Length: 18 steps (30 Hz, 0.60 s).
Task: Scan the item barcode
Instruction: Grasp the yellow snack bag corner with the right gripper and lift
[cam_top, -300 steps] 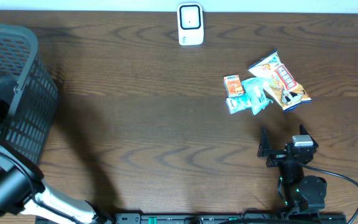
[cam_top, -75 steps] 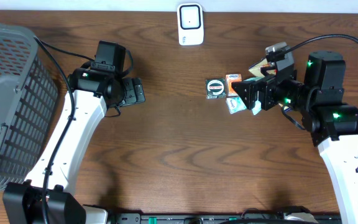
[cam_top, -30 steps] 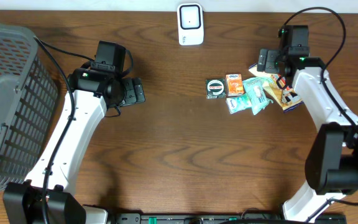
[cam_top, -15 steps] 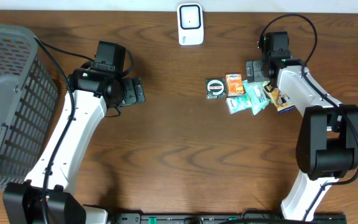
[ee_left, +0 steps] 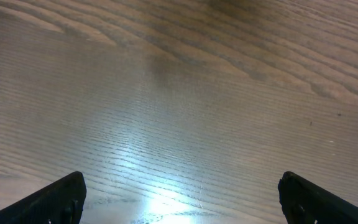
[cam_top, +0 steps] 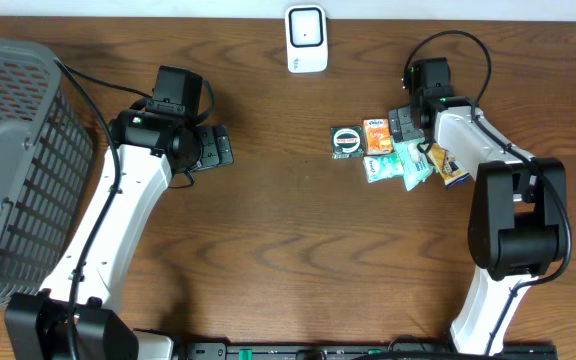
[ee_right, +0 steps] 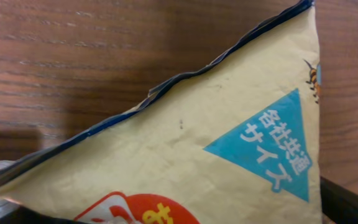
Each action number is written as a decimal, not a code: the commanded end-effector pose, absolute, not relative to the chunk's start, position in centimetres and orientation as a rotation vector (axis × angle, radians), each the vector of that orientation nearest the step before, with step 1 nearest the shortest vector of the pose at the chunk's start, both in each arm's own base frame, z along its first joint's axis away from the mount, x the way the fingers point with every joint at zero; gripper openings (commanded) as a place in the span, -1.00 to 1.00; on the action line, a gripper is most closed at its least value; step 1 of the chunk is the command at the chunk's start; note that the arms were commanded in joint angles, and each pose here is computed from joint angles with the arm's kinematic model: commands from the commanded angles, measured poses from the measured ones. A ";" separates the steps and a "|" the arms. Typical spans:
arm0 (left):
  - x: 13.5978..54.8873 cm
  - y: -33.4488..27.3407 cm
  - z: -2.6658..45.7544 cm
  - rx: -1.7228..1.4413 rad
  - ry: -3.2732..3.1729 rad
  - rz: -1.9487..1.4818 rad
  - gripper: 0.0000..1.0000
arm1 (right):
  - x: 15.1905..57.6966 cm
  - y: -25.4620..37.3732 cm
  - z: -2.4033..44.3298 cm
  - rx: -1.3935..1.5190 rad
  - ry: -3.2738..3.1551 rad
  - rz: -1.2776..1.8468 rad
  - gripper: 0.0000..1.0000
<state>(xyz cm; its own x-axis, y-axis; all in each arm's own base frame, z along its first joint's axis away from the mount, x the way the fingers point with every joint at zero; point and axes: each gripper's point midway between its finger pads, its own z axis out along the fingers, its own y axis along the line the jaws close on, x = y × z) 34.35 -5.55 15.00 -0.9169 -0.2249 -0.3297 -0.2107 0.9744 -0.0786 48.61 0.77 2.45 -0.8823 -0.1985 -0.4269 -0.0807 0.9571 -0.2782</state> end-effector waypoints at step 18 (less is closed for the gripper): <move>34.4 -5.2 15.1 -0.317 2.778 -0.038 0.95 | 49.1 0.5 7.4 -0.034 2.672 -0.196 -0.70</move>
<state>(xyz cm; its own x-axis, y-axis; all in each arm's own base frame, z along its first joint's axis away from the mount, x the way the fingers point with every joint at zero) 34.35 -5.55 15.00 -0.9169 -0.2249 -0.3297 -0.2107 0.9744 -0.0786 47.13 -1.17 2.54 -0.9369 -0.1100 -0.3318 -0.0181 0.9632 -0.2681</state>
